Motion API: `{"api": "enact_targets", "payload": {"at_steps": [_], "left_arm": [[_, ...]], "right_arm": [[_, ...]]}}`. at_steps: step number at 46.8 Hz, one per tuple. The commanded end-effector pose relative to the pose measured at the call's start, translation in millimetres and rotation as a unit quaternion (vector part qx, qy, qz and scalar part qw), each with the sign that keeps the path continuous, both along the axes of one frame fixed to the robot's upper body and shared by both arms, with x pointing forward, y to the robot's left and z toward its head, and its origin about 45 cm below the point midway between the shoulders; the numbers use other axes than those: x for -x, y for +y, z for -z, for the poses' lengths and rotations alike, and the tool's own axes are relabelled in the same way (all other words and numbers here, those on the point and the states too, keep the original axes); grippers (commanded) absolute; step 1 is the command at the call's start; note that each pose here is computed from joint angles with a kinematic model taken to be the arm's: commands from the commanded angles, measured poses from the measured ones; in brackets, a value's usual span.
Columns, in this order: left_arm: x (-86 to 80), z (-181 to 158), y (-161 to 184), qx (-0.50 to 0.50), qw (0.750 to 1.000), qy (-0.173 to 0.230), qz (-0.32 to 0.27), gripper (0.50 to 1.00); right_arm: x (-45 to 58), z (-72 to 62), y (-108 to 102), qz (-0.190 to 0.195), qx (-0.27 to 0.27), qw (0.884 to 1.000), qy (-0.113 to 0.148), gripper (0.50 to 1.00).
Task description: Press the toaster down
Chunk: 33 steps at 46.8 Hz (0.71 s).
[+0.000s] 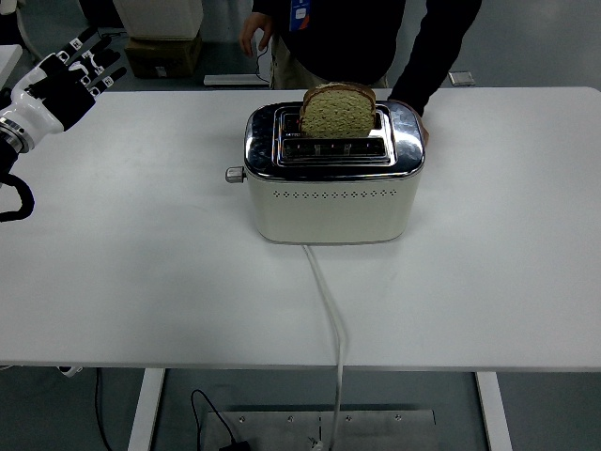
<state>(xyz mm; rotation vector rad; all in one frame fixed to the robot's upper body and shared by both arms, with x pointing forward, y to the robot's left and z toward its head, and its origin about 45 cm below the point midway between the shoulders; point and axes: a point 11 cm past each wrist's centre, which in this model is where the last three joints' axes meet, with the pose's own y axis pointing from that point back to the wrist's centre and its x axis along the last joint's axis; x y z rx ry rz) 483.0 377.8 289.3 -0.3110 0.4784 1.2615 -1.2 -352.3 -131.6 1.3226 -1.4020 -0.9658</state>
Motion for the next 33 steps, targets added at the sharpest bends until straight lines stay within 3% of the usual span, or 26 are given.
{"api": "enact_targets", "payload": {"at_steps": [1, 33], "left_arm": [[0.0, 0.0, 0.0, 0.0, 1.0, 0.0, 0.0, 1.0], [1.1, 7.3, -4.4, 0.004, 1.0, 0.006, 0.002, 1.0]], "right_arm": [[0.1, 0.0, 0.0, -0.001, 0.0, 1.0, 0.0, 0.998], [0.0, 0.0, 0.0, 0.0, 0.0, 1.0, 0.0, 0.998]]}}
